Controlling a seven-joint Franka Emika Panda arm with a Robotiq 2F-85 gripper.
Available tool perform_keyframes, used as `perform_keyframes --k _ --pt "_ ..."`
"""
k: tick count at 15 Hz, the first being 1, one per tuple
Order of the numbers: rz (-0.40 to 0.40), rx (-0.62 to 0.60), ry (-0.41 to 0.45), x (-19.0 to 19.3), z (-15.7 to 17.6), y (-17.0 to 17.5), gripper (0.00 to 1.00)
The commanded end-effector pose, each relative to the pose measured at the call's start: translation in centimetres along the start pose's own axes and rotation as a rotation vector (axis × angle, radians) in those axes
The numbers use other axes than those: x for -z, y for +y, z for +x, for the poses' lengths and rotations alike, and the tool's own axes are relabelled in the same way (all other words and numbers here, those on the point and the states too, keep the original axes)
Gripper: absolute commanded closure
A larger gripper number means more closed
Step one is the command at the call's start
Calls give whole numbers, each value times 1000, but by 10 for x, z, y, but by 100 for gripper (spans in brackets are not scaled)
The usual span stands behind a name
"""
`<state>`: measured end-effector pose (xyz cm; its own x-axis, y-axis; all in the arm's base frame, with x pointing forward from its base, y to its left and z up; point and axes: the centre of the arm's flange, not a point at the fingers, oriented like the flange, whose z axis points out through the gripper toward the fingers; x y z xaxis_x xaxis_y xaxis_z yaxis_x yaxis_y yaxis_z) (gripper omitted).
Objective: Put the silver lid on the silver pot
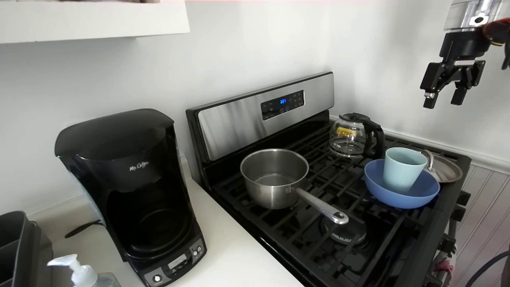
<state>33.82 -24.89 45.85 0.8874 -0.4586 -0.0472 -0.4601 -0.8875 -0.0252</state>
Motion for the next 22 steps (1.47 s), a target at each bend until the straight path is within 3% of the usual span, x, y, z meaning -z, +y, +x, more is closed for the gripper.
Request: perform_keyframes --k 1,4,7,10,14,22 --pt "46 -90 -76 -68 55 31 0" --pt "55 -147 -111 -118 75 60 0" --pt "43 -215 -118 -143 72 81 0" --pt "16 -198 -120 -142 53 81 0" --pt "16 -191 -123 -144 59 77 0" --pt "34 -259 -62 -174 72 119 0"
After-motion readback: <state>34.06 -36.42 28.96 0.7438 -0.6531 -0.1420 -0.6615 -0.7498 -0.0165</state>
